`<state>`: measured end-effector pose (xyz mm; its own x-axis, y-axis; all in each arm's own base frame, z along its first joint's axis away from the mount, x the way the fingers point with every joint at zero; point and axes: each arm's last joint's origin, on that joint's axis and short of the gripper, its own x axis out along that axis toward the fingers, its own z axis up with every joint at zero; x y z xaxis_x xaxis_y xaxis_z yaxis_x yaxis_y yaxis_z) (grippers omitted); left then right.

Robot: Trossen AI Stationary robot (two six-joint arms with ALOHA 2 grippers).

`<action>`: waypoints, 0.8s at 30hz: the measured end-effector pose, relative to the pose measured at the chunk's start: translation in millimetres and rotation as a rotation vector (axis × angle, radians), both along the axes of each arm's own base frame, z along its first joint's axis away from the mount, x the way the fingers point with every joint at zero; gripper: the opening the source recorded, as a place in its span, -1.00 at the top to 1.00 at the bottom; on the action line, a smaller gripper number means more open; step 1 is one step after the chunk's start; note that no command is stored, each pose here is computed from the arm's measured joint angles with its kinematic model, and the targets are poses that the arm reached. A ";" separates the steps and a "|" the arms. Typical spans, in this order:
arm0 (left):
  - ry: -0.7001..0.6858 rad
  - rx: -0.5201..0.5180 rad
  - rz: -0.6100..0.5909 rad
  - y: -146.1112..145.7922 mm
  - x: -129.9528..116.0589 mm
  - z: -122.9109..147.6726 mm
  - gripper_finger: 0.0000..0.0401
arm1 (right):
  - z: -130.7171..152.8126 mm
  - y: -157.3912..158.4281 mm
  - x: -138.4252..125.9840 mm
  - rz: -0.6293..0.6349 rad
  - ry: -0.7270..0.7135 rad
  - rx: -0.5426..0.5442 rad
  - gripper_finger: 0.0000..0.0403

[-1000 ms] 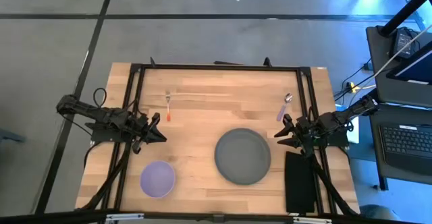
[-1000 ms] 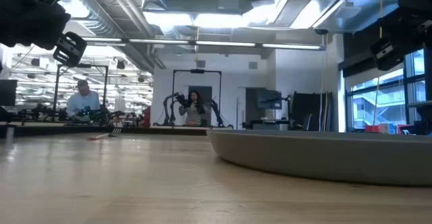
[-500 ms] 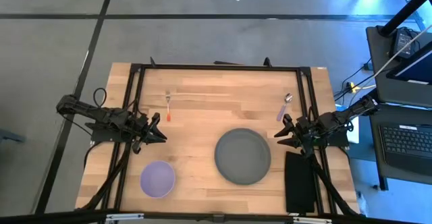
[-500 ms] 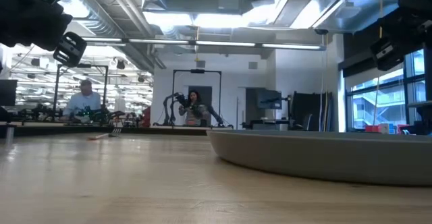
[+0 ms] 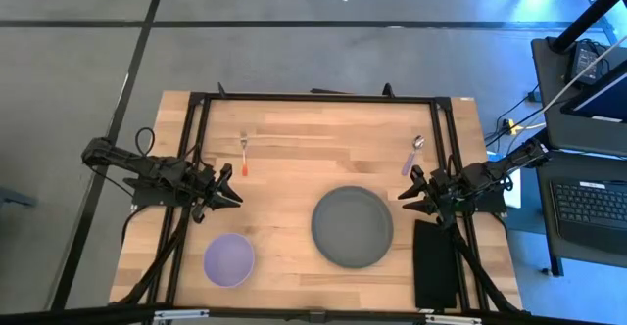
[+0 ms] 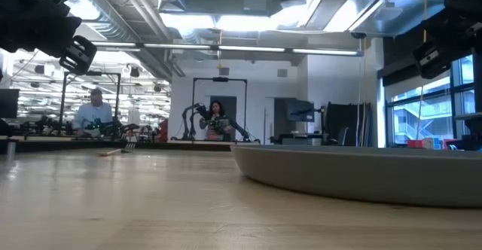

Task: Set table place

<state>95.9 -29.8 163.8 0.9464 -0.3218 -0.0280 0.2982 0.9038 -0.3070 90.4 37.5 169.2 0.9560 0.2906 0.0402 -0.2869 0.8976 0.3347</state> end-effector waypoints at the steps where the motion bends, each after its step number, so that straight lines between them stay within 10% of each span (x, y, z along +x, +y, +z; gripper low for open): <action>1: -0.001 0.000 0.000 0.0 0.0 0.1 0.67 | 0.1 0.0 0.0 0.000 0.000 0.000 0.31; 24: -0.052 0.041 0.088 2.5 0.7 3.7 0.85 | 0.1 0.0 0.0 0.000 -0.001 -0.002 0.31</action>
<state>96.6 -27.3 167.6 0.9716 -0.2366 0.0106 0.2314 0.9388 -0.2552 90.4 37.5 169.3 0.9561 0.2903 0.0408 -0.2869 0.8983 0.3328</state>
